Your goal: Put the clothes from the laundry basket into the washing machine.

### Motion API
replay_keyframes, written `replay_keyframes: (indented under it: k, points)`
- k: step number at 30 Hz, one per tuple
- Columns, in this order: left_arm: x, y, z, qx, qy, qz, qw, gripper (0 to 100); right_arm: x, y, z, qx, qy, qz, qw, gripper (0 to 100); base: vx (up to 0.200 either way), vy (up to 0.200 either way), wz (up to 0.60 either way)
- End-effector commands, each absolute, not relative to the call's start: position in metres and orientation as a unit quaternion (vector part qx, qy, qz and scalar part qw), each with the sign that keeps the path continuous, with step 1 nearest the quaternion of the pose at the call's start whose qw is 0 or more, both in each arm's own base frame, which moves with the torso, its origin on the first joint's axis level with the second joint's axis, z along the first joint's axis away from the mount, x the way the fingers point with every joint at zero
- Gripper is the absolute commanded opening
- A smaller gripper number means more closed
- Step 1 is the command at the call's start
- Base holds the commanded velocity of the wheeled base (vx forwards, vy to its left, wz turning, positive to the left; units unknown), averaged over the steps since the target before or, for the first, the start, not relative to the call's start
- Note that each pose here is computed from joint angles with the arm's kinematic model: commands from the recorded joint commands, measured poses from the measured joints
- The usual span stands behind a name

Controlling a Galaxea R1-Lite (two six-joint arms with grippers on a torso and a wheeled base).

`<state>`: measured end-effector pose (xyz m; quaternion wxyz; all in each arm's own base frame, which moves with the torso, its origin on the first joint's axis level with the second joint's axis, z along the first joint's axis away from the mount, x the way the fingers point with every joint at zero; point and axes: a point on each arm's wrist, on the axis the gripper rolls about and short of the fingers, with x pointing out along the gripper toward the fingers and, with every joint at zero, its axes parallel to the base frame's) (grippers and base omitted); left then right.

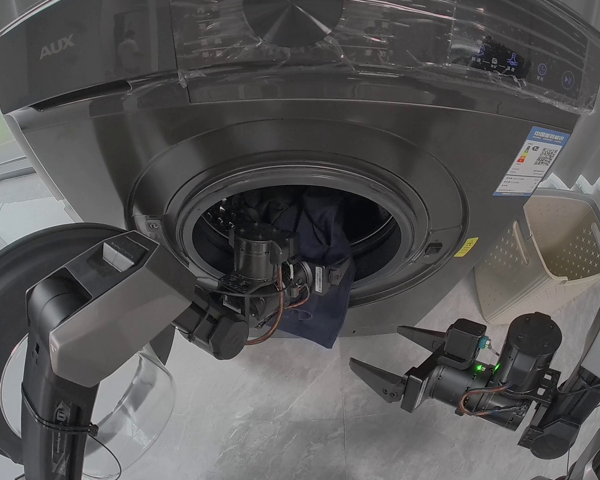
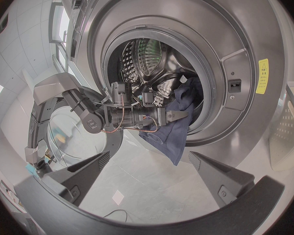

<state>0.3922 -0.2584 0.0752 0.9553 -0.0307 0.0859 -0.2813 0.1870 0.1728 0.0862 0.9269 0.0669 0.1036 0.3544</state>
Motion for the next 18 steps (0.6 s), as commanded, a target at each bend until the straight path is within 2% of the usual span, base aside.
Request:
replay_keyframes:
  k: [1,2,3,8,13,14,15,18]
  points:
    - [0.393,-0.263,0.068,-0.029,0.089,-0.287,0.954,100,0.187,0.174,0.085,0.066,0.105,0.356,0.926,100,0.0,0.0,0.0]
    - [0.393,-0.264,0.066,-0.029,0.088,-0.287,0.954,100,0.187,0.173,0.085,0.067,0.106,0.354,0.927,100,0.0,0.0,0.0]
    - [0.395,-0.265,0.063,-0.028,0.086,-0.285,0.954,0,0.187,0.173,0.085,0.067,0.106,0.355,0.926,100,0.0,0.0,0.0]
    - [0.404,-0.267,0.062,-0.033,0.075,-0.279,0.957,0,0.187,0.173,0.085,0.067,0.105,0.354,0.927,100,0.0,0.0,0.0]
    - [0.416,-0.267,0.077,-0.048,0.044,-0.269,0.961,0,0.188,0.174,0.087,0.068,0.101,0.356,0.927,100,0.0,0.0,0.0]
    - [0.421,-0.265,0.085,-0.053,0.031,-0.26,0.964,0,0.188,0.174,0.087,0.068,0.101,0.356,0.927,100,0.0,0.0,0.0]
    - [0.428,-0.265,0.101,-0.074,0.005,-0.247,0.966,0,0.188,0.174,0.087,0.068,0.1,0.356,0.927,100,0.0,0.0,0.0]
    - [0.435,-0.265,0.115,-0.096,-0.022,-0.231,0.968,0,0.188,0.175,0.086,0.068,0.102,0.356,0.927,100,0.0,0.0,0.0]
